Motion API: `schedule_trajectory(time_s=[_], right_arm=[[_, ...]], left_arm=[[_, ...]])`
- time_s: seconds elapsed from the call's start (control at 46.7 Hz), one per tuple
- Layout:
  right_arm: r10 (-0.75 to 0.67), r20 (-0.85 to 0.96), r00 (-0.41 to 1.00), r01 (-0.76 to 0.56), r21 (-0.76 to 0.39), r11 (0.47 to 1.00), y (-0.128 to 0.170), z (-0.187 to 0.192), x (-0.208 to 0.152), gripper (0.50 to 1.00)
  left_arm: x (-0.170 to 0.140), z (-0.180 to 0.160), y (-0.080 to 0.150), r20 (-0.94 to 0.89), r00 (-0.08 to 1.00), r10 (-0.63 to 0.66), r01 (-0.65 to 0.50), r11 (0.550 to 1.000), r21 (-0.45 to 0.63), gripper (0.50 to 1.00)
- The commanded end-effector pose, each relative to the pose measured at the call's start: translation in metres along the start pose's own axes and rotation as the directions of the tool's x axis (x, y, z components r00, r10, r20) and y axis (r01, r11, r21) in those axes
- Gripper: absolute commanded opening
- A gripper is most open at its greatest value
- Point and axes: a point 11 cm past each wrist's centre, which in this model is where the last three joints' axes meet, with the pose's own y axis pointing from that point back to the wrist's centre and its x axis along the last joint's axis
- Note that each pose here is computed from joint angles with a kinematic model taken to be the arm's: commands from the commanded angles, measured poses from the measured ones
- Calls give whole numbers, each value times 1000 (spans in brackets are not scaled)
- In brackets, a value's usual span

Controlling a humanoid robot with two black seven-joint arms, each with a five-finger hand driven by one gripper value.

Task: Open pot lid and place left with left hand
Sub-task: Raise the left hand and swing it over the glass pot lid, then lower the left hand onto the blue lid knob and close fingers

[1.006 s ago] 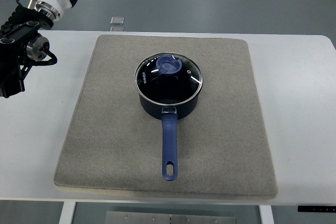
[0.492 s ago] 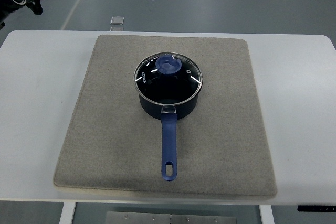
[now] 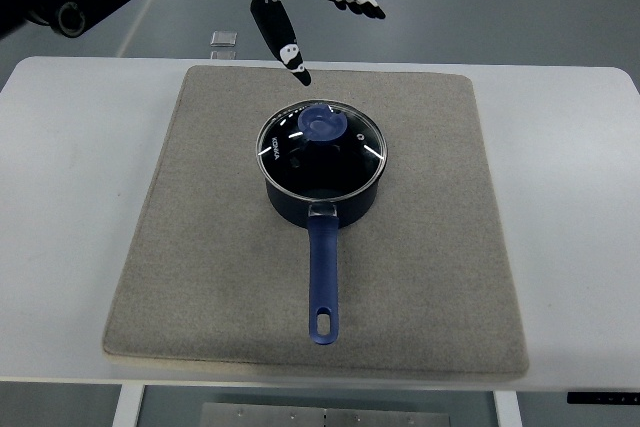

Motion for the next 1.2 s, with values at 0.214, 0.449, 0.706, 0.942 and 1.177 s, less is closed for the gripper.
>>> schedule_trajectory(time_s=[0.214,0.449,0.706,0.942,1.177], right_arm=[[0,0,1000,0,0,1000,0,0,0,915],[0,0,1000,0,0,1000,0,0,0,915],[0,0,1000,0,0,1000,0,0,0,915],[0,0,1000,0,0,1000,0,0,0,915],[0,0,1000,0,0,1000,0,0,0,915]], left_arm=[[-14,6,2,226,963,-148,132,988,85,988],[-20,20,-3,274,947,-167,158,986,52,988],[-25,16,-3,369,908,-198,174,980,99,988],[-27,19,-6,418,886,-203,176,979,102,988],[-33,29,-10,431,877,-212,199,977,74,988]])
